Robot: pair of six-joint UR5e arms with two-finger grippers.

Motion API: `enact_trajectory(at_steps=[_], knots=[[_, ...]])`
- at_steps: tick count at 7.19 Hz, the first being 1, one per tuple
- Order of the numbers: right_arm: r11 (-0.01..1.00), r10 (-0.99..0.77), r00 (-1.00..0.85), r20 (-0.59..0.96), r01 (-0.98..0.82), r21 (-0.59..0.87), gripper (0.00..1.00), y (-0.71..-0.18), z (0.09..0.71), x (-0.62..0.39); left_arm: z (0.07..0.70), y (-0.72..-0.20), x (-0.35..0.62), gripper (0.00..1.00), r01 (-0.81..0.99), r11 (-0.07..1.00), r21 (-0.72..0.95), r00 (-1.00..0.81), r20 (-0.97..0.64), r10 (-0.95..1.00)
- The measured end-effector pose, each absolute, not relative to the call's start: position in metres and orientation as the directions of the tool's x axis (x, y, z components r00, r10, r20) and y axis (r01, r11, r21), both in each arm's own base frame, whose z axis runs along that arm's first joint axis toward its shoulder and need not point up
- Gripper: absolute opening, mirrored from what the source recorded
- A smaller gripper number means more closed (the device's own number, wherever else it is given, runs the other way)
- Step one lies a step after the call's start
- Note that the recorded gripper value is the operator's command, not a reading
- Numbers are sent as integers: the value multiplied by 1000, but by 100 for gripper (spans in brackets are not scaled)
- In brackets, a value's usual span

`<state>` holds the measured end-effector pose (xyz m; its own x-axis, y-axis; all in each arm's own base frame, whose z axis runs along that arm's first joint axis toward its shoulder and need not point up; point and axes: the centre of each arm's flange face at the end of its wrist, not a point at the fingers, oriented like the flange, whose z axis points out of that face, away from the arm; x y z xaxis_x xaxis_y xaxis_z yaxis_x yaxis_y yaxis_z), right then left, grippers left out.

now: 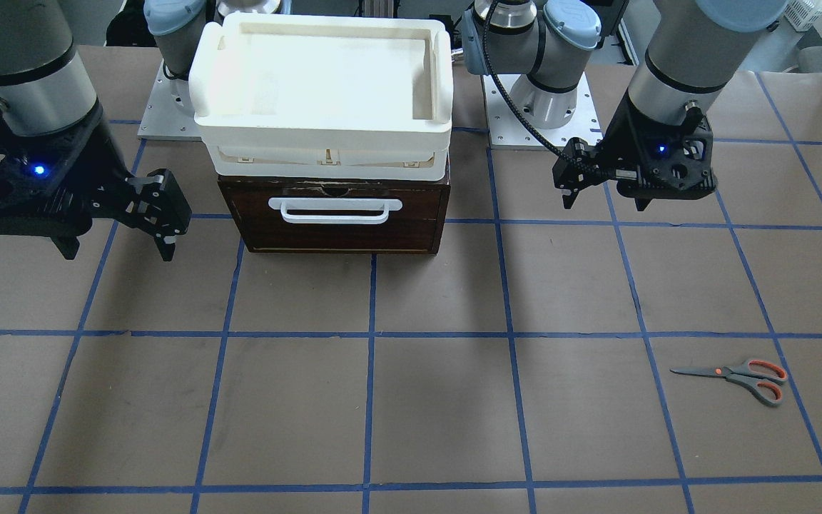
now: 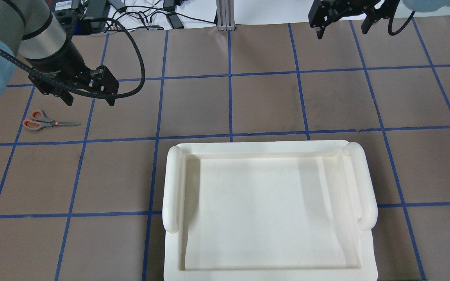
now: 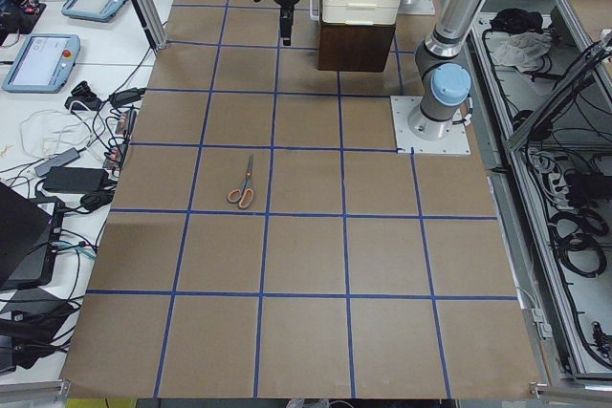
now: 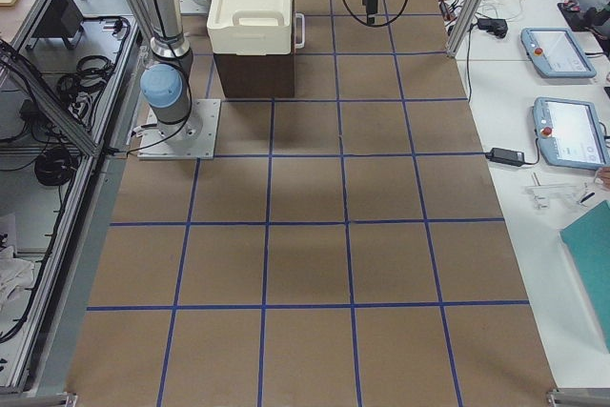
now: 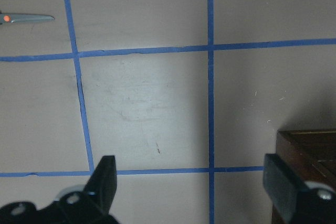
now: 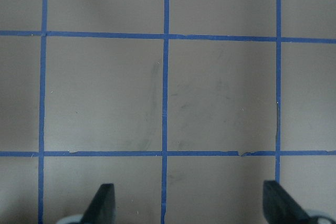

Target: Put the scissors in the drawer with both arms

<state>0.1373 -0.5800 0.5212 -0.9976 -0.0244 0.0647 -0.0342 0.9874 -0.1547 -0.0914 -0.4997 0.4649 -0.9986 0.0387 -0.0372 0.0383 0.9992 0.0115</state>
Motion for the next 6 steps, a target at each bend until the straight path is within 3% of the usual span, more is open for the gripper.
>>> enact_trajectory(at_steps=[6], knots=[[989,-52,-997,57,-60,-137,100,-577,517,148,467,-498,-88,100,33,999,13,-999,-38,33]])
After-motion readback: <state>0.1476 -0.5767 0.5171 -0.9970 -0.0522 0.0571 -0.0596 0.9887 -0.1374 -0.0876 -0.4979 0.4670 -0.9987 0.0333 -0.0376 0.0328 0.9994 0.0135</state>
